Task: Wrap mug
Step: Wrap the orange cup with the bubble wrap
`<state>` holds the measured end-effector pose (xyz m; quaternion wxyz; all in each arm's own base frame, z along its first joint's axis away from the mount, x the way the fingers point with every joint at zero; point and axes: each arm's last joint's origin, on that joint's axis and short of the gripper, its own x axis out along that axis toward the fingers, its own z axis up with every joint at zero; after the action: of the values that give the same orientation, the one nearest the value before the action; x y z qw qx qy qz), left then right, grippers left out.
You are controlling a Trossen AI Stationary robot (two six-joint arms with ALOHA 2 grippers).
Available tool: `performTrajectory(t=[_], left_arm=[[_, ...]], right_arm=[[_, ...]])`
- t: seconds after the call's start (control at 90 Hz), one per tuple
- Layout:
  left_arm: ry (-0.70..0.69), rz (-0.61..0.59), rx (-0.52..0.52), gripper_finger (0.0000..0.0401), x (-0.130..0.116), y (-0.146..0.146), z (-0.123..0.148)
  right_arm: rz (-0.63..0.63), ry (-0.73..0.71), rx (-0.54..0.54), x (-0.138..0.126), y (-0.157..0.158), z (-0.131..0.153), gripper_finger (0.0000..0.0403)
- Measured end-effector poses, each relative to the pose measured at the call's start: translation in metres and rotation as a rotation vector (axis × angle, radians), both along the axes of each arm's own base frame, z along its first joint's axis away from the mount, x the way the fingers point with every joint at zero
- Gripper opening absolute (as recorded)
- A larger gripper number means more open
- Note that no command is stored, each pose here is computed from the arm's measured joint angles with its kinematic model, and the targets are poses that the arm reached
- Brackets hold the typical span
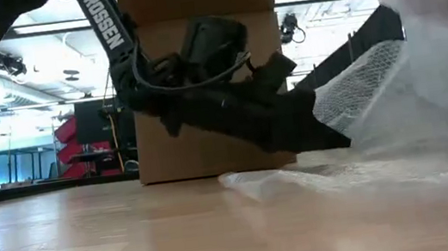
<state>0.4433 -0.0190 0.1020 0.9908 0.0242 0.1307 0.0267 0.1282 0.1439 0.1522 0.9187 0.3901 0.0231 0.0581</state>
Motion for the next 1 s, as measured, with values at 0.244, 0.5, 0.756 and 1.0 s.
performTrajectory(t=[0.244, 0.5, 0.756, 1.0], left_arm=[[0.064, -0.130, -0.021, 0.0133, -0.025, -0.028, 0.037], [0.013, -0.207, 0.018, 0.0133, -0.079, -0.063, 0.075], [-0.042, -0.269, 0.030, 0.0133, -0.058, -0.083, 0.043], [-0.063, -0.188, 0.049, 0.0133, 0.000, -0.059, 0.023]], right_arm=[[0.052, -0.082, -0.031, -0.010, 0.008, 0.011, 0.0025], [0.023, -0.081, -0.060, -0.013, 0.009, 0.010, 0.0025], [0.001, -0.083, -0.076, -0.009, 0.006, 0.011, 0.0025], [0.017, -0.069, -0.048, -0.005, 0.004, 0.009, 0.0025]])
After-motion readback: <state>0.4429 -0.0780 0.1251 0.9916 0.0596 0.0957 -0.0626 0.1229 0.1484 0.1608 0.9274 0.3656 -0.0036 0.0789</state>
